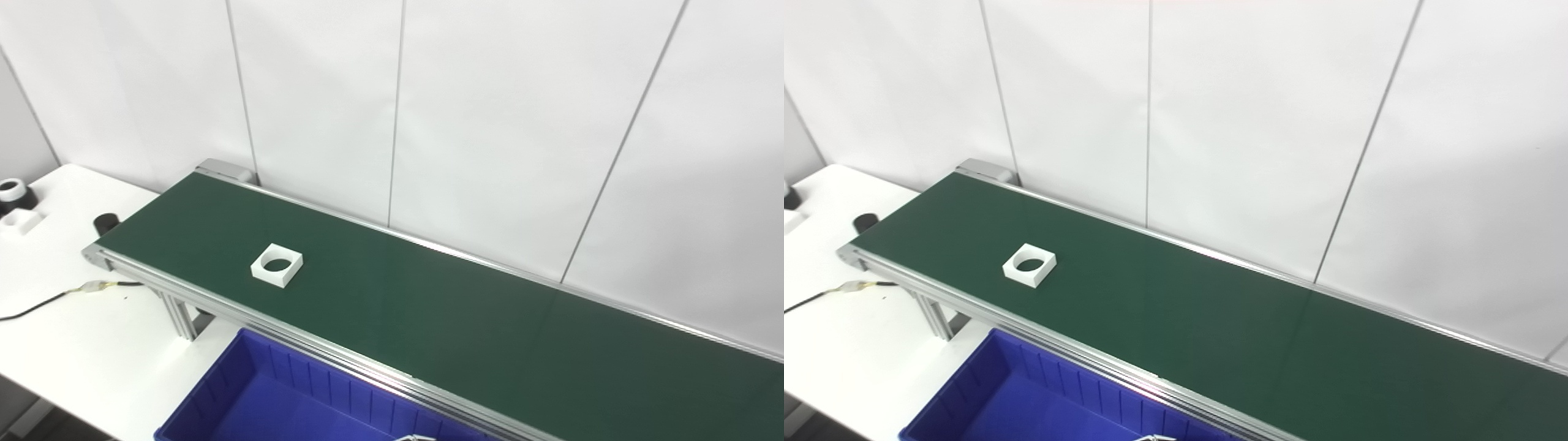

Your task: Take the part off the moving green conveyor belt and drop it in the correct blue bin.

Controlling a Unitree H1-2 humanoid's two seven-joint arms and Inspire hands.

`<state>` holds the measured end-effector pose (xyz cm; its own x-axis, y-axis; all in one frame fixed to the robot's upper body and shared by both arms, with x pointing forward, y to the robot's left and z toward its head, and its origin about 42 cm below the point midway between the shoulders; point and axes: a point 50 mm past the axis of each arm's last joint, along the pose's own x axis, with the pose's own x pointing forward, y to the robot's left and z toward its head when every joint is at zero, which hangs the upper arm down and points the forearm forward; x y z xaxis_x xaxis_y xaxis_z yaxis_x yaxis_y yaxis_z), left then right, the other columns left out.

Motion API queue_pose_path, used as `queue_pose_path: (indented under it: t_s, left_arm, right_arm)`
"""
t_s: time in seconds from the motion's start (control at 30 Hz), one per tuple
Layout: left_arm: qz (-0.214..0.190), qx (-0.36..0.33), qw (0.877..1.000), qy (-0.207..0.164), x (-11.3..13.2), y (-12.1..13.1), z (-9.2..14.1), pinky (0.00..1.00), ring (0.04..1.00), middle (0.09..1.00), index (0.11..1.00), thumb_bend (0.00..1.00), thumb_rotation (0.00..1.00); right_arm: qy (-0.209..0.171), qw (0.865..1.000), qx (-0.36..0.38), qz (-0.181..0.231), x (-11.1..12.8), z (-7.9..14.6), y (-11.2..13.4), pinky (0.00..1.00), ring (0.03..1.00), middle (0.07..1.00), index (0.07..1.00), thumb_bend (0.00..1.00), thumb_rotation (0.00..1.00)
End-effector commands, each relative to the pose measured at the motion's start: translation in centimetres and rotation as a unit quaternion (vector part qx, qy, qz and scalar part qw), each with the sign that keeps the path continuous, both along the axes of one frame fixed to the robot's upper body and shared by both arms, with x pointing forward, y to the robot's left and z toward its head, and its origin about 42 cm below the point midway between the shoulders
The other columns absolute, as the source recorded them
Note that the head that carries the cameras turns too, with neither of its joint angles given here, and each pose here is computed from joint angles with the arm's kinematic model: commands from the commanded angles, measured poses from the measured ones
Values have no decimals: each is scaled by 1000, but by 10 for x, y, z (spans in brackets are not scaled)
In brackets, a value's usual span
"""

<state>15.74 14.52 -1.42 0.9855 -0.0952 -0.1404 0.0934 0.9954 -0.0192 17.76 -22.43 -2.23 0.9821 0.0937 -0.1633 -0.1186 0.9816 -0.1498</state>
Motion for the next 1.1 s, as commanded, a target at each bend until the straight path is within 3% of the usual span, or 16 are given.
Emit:
queue_pose_path:
  t_s: [0.0, 1.07]
  left_arm:
    - [3, -7, 999, -36, 5, -1, 10, 726, 705, 716, 676, 830, 0]
    - [5, -10, 999, -43, 8, 5, 14, 742, 723, 727, 688, 761, 0]
  right_arm:
    - [-46, 999, 7, 1, 7, 13, 3, 677, 757, 815, 823, 588, 0]
    - [-56, 998, -4, 2, 10, 15, 12, 663, 737, 797, 801, 665, 0]
